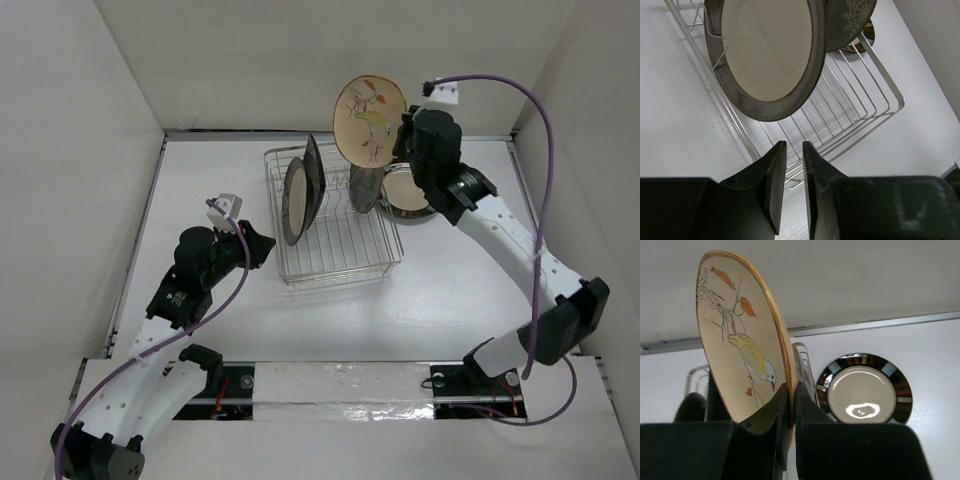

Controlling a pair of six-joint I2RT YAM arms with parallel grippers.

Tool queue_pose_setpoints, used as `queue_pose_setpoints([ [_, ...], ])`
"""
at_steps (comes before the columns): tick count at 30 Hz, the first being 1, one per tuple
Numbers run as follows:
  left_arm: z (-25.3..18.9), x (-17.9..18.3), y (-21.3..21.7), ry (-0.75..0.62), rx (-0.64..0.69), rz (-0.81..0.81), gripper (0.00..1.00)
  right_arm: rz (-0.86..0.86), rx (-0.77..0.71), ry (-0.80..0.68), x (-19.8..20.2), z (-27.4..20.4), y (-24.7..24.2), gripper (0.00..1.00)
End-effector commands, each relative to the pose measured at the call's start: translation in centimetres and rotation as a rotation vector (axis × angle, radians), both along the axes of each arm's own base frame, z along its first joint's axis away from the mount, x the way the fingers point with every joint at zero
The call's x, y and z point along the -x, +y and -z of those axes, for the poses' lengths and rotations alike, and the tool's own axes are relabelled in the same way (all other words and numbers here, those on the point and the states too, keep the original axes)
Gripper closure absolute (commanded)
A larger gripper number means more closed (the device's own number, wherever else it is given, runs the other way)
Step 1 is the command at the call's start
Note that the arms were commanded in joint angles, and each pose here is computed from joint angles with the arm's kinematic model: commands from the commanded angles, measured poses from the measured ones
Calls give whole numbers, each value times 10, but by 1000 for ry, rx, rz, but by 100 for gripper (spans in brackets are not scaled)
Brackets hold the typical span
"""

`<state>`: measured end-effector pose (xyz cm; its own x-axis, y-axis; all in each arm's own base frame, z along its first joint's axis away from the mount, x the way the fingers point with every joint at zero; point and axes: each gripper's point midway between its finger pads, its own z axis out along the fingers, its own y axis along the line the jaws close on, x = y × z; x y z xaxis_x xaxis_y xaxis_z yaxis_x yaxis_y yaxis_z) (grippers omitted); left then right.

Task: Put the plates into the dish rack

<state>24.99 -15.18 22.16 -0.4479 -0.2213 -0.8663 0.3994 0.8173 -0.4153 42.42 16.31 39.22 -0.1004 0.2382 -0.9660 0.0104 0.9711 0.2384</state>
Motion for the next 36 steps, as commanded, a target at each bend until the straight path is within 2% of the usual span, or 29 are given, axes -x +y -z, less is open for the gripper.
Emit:
queue_pose_setpoints([
  [1, -29, -4, 0, -87, 27, -5, 83, 139, -29, -183, 4, -77, -15, 100],
  [13, -31, -2, -1, -92, 27, -1, 83, 255, 247, -42, -30, -31, 29, 100],
  [20, -31, 1, -4, -93, 23, 12, 83, 357, 386, 21, -34, -3, 35, 100],
  [36, -35, 6, -7, -111, 28, 26, 83, 383, 493, 122, -45, 51, 47, 100],
])
